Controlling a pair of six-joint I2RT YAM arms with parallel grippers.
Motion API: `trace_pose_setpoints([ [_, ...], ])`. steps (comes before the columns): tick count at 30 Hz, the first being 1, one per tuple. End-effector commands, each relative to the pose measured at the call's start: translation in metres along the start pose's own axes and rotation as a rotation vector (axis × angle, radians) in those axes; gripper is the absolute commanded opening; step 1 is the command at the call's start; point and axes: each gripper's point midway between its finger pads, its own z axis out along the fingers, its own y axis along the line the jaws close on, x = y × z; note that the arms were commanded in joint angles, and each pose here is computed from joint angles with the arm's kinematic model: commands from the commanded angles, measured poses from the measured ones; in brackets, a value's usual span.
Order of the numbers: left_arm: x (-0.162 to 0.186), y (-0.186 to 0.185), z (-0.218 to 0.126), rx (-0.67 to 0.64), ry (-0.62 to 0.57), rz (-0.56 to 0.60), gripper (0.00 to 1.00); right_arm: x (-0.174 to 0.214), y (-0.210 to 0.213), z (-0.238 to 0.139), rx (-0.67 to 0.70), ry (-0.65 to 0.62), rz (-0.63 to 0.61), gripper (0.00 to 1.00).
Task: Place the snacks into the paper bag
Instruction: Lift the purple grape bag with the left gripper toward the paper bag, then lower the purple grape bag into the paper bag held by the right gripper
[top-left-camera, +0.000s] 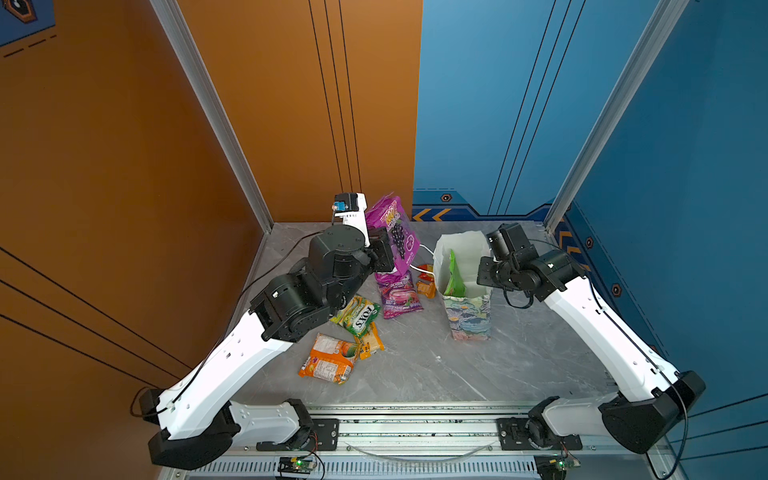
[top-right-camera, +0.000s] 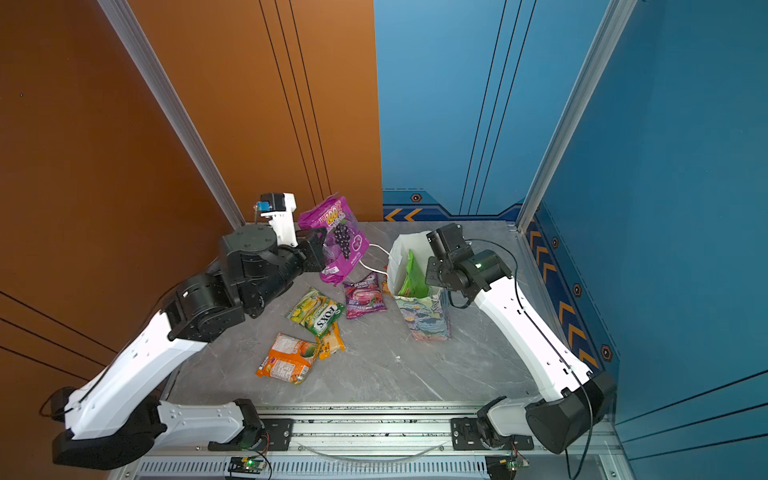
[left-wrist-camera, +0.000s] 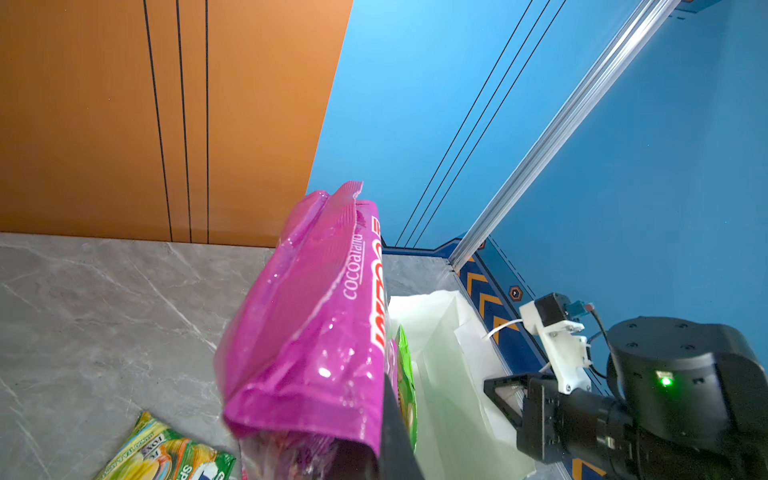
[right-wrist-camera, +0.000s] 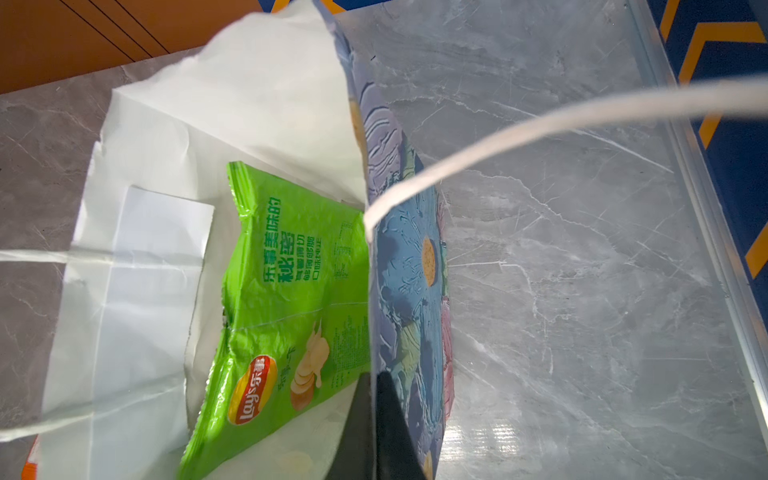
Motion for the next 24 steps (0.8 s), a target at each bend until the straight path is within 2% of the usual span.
trace_pose_setpoints([
  [1,-0.051,-0.016,-0.014,0.043,-0.163,-0.039,0.0,-0.008,0.008,-0.005,0.001,-0.029,0.019,0.0],
  [8,-0.051,-0.045,-0.005,0.108,-0.156,-0.068,0.0,-0.011,0.023,-0.006,-0.028,-0.042,0.038,0.0],
  [16,-0.015,-0.077,0.022,0.157,-0.094,-0.117,0.0,-0.014,0.029,-0.008,-0.055,-0.056,0.071,0.0],
  [24,0.009,-0.087,0.051,0.135,-0.069,-0.107,0.0,-0.011,0.034,-0.009,-0.075,-0.055,0.074,0.0],
])
